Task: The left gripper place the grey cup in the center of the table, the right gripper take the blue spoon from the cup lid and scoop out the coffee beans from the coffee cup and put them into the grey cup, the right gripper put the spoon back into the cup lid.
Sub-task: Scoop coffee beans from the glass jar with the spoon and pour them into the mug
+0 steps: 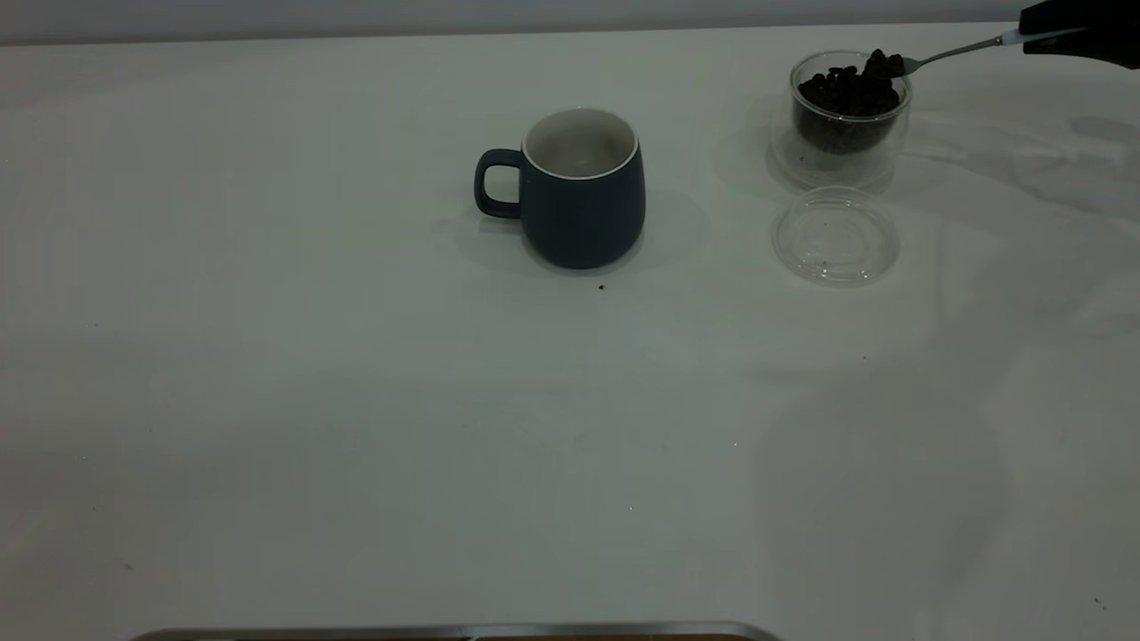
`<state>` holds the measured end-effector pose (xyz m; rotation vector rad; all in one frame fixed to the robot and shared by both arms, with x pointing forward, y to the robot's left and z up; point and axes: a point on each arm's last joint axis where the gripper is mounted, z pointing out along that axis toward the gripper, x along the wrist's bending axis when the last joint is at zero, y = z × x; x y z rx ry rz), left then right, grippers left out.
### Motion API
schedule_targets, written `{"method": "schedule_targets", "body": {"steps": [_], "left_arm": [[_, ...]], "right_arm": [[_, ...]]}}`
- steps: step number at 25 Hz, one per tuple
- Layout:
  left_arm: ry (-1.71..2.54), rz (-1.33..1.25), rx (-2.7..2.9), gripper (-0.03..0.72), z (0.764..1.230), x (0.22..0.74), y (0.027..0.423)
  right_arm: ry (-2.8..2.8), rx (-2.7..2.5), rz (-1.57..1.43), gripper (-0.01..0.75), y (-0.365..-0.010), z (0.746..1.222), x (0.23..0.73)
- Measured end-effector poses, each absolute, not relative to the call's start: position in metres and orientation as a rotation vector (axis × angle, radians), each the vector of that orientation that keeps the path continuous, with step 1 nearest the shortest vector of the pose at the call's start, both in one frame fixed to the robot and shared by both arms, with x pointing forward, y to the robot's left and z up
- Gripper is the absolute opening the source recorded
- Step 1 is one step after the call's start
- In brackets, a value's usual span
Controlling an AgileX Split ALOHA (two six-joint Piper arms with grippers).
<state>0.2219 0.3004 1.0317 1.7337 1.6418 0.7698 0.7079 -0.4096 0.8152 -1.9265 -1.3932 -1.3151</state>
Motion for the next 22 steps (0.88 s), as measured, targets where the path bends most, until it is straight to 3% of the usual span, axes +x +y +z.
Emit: {"method": "schedule_targets", "body": {"steps": [22], "left_arm": [[1.642,0.77,1.734,0.337,1.032,0.222,0.3]], "right_arm": [[-1.519,-1.749,-1.312,0.097,-0.325,0.84,0.726]]}}
